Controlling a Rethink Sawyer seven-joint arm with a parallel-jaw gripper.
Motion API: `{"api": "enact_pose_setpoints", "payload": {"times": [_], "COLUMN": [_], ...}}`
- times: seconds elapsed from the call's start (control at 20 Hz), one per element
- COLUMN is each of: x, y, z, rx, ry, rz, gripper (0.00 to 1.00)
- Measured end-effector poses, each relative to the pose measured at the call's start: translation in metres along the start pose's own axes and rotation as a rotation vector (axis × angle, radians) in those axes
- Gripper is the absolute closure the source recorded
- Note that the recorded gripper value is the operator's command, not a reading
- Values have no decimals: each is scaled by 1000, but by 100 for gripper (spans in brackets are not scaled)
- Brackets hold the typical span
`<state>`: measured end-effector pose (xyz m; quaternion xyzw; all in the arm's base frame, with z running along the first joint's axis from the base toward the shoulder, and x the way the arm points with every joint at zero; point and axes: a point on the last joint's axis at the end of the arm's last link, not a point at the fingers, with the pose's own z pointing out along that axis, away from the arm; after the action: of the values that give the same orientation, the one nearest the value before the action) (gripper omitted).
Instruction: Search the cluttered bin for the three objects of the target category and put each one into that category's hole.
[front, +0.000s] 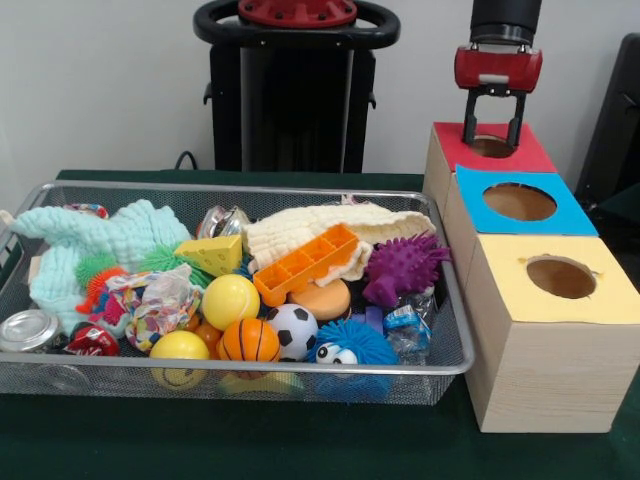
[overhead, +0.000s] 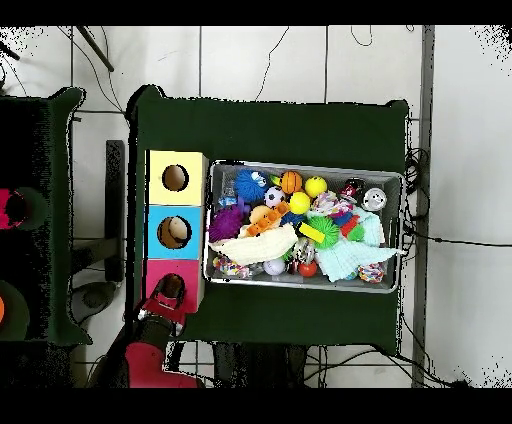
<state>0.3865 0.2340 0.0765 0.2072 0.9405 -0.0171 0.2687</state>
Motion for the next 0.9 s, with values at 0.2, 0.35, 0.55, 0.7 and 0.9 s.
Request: {"api": "enact_pose_setpoints", "payload": {"times": [0.2,0.35,0.55,0.7,0.9], "x": [0,0,-3,-5,-14], "y": [1,1,1,0,0], "z": [-1,-2,-2,-3,-10], "rx": [8,12,15,18,24], "ry": [-8,-12,-18,-23,-38], "rz": [5,11,18,22,40], "gripper": [0,0,100,100,100]}}
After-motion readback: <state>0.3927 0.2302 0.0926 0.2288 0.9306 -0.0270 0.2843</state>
